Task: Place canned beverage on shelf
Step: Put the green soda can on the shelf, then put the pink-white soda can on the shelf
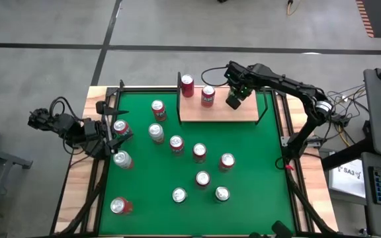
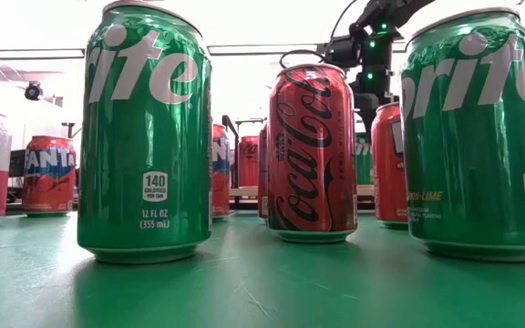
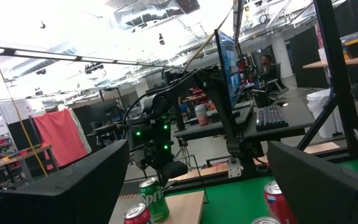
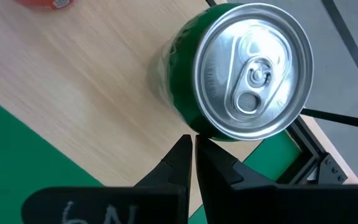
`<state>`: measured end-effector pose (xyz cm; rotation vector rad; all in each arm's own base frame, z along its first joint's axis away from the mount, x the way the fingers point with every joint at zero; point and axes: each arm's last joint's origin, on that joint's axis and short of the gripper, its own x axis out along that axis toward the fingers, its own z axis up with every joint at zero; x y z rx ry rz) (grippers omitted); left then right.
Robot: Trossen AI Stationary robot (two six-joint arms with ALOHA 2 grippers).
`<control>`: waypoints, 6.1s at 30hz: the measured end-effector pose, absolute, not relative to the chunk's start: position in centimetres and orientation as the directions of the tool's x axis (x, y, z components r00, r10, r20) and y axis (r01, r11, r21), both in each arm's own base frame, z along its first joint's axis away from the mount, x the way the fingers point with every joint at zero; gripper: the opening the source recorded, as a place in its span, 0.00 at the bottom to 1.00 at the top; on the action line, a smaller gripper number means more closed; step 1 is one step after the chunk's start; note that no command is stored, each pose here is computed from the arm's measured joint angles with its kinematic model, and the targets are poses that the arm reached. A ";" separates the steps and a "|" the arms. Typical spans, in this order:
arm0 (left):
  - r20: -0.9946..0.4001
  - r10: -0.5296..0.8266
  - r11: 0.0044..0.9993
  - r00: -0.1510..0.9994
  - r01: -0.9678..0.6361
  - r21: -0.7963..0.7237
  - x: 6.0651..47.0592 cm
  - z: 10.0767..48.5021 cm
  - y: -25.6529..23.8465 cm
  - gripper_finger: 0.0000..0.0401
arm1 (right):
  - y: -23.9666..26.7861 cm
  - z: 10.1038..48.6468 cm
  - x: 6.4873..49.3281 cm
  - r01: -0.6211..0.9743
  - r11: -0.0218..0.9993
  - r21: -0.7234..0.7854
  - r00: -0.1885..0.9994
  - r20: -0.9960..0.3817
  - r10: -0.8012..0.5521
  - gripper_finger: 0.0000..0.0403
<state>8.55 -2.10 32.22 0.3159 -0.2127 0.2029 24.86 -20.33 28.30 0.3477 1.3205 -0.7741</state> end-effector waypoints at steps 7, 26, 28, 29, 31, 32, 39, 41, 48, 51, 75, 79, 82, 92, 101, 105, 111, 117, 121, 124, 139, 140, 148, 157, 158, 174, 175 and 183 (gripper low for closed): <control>0.238 0.164 0.931 0.957 -0.230 0.285 8.5 32.2 -2.1 0.91 | -20.4 28.3 24.9 0.674 0.712 -0.195 0.056 -0.948 -0.312 0.03; 0.238 0.163 0.931 0.958 -0.229 0.285 8.6 32.2 -2.1 0.91 | -21.7 28.4 24.3 0.699 0.688 -0.195 0.070 -0.939 -0.337 0.03; 0.238 0.163 0.931 0.957 -0.230 0.285 8.5 32.2 -2.1 0.91 | -21.6 28.4 24.2 0.704 0.688 -0.179 0.073 -0.945 -0.320 0.03; 0.238 0.163 0.931 0.958 -0.229 0.285 8.6 32.2 -2.1 0.91 | -21.5 28.3 24.2 0.706 0.689 -0.163 0.076 -0.950 -0.303 0.03; 0.238 0.163 0.931 0.958 -0.229 0.285 8.6 32.2 -2.1 0.91 | -21.3 28.3 24.1 0.714 0.688 -0.133 0.085 -0.958 -0.273 0.03; 0.238 0.163 0.931 0.958 -0.229 0.285 8.5 32.2 -2.1 0.91 | -21.3 28.3 24.2 0.717 0.686 -0.122 0.092 -0.960 -0.266 0.03; 0.238 0.164 0.930 0.957 -0.230 0.285 8.6 32.2 -2.1 0.91 | -21.3 28.5 25.2 0.709 0.705 -0.016 0.222 -0.943 -0.246 0.03; 0.238 0.163 0.931 0.958 -0.229 0.285 8.6 32.2 -2.1 0.91 | -21.5 28.6 25.4 0.709 0.705 -0.013 0.245 -0.933 -0.264 0.03; 0.238 0.163 0.930 0.958 -0.230 0.288 8.5 32.2 -2.1 0.91 | -21.8 28.7 25.5 0.727 0.685 -0.044 0.238 -0.920 -0.312 0.03; 0.238 0.163 0.929 0.958 -0.230 0.290 8.6 32.2 -2.1 0.91 | -21.9 28.7 25.4 0.735 0.675 -0.069 0.218 -0.918 -0.331 0.03; 0.238 0.163 0.929 0.957 -0.230 0.289 8.5 32.2 -2.1 0.91 | -21.9 28.6 25.3 0.756 0.648 -0.094 0.186 -0.918 -0.351 0.03; 0.238 0.163 0.929 0.958 -0.230 0.289 8.6 32.2 -2.1 0.91 | -22.0 29.2 26.0 0.756 0.655 -0.008 0.279 -0.901 -0.333 0.03; 0.239 0.163 0.929 0.957 -0.230 0.289 8.5 32.2 -2.1 0.91 | -22.0 29.7 26.7 0.749 0.662 0.008 0.330 -0.872 -0.363 0.03; 0.240 0.163 0.929 0.957 -0.231 0.288 8.5 32.2 -2.1 0.91 | -23.7 29.1 26.9 0.773 0.631 -0.068 0.298 -0.839 -0.455 0.03; 0.242 0.153 0.931 0.958 -0.222 0.290 8.6 32.3 -2.1 0.91 | -21.9 32.2 27.3 0.721 0.692 -0.035 0.402 -0.792 -0.459 0.03; 0.248 0.077 0.942 0.966 -0.151 0.299 8.8 32.3 -2.4 0.91 | -19.5 34.7 27.7 0.659 0.753 0.001 0.505 -0.742 -0.441 0.03; 0.253 0.047 0.952 0.966 -0.121 0.282 9.9 32.4 -3.0 0.91 | -13.4 37.1 28.5 0.496 0.868 -0.030 0.633 -0.672 -0.385 0.03; 0.200 0.044 0.976 0.979 -0.086 0.203 11.6 31.8 -3.8 0.91 | -6.6 37.4 28.5 0.416 0.904 -0.096 0.714 -0.581 -0.390 0.03; 0.144 0.100 0.986 0.985 -0.118 0.122 12.8 31.2 -4.2 0.91 | -2.7 36.2 28.1 0.381 0.920 -0.085 0.759 -0.540 -0.364 0.03; 0.102 0.192 0.979 0.976 -0.198 0.049 13.6 30.7 -4.2 0.91 | -0.2 34.9 27.9 0.355 0.932 -0.071 0.789 -0.512 -0.339 0.03; 0.016 0.320 0.938 0.947 -0.314 -0.146 15.4 29.3 -4.7 0.91 | 6.4 30.4 28.2 0.227 0.974 -0.025 0.914 -0.341 -0.222 0.03; 0.008 0.320 0.936 0.947 -0.315 -0.155 15.6 29.1 -4.8 0.91 | 6.5 30.3 28.2 0.223 0.975 -0.023 0.916 -0.337 -0.217 0.03; -0.068 0.322 0.935 0.944 -0.328 -0.132 16.9 27.7 -5.4 0.91 | 6.8 28.6 28.7 0.227 0.974 -0.006 0.914 -0.344 -0.215 0.03; -0.200 0.370 0.925 0.907 -0.380 -0.014 17.2 25.9 -4.8 0.91 | 6.9 28.1 29.1 0.235 0.972 0.014 0.907 -0.361 -0.215 0.03; -0.209 0.378 0.922 0.902 -0.387 -0.006 17.2 25.8 -4.7 0.91 | 6.9 28.1 29.1 0.235 0.972 0.013 0.907 -0.362 -0.215 0.03; -0.362 0.522 0.850 0.772 -0.505 0.150 17.7 23.8 -1.7 0.91 | 6.9 28.1 29.1 0.236 0.972 0.012 0.907 -0.362 -0.216 0.03; -0.375 0.523 0.850 0.766 -0.504 0.156 17.8 23.6 -1.5 0.91 | 6.9 28.1 29.1 0.236 0.972 0.012 0.907 -0.362 -0.216 0.03; -0.441 0.560 0.824 0.701 -0.524 0.214 18.0 22.5 -0.7 0.91 | 6.9 28.1 29.1 0.237 0.971 0.016 0.907 -0.362 -0.216 0.03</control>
